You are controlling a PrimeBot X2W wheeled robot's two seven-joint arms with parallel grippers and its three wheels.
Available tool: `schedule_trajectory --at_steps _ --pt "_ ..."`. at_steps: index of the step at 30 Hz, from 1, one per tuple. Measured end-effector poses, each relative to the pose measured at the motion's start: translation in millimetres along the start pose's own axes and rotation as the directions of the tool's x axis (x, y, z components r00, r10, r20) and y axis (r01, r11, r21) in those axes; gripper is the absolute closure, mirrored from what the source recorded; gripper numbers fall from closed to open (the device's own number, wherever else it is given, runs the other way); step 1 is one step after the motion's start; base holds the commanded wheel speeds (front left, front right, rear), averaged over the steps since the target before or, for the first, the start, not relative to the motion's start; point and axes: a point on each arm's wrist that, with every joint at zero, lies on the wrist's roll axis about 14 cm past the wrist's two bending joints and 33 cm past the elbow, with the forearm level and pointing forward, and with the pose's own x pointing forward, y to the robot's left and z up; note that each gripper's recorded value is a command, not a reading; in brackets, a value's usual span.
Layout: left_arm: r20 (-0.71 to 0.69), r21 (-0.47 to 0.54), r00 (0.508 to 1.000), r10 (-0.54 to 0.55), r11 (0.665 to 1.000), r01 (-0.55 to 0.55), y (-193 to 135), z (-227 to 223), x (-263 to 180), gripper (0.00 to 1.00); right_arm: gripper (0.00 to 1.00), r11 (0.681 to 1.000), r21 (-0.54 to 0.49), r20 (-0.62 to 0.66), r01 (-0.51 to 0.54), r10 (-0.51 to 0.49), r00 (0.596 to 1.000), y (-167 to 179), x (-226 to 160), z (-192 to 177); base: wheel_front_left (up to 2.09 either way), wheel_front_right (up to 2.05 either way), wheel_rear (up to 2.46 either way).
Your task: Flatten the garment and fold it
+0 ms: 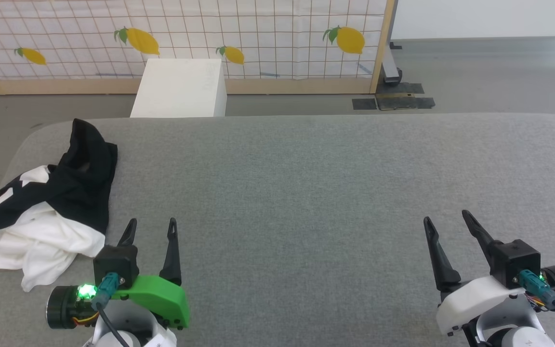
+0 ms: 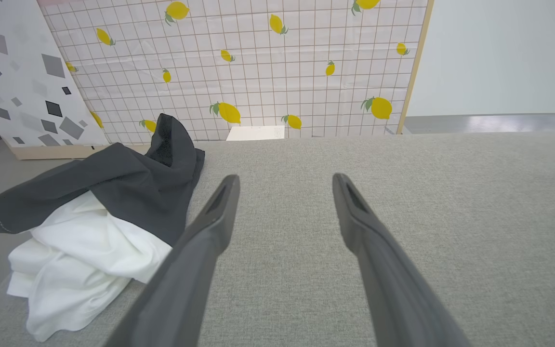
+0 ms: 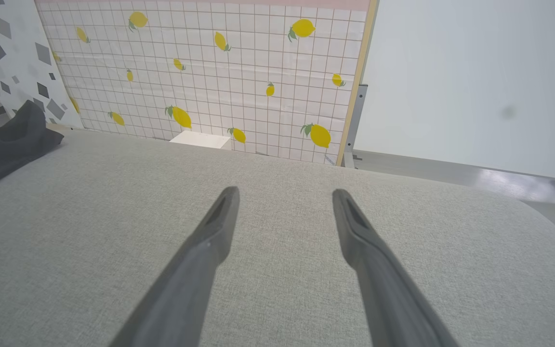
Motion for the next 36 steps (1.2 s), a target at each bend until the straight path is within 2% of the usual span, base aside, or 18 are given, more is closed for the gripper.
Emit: schedule_trajectory --at_steps 14,36 --pt "0.007 -0.016 0.998 0.064 0.998 -0.064 18 -3 -10 0.00 0.00 0.998 0.001 0.016 -0.059 0.059 0.998 18 12 1 0.00 0.00 0.00" --pt "0.019 -0.046 0.972 0.233 0.972 -0.232 67 -6 -46 0.00 0.00 0.974 0.001 0.057 -0.225 0.224 0.973 74 42 8 0.00 0.00 0.00"
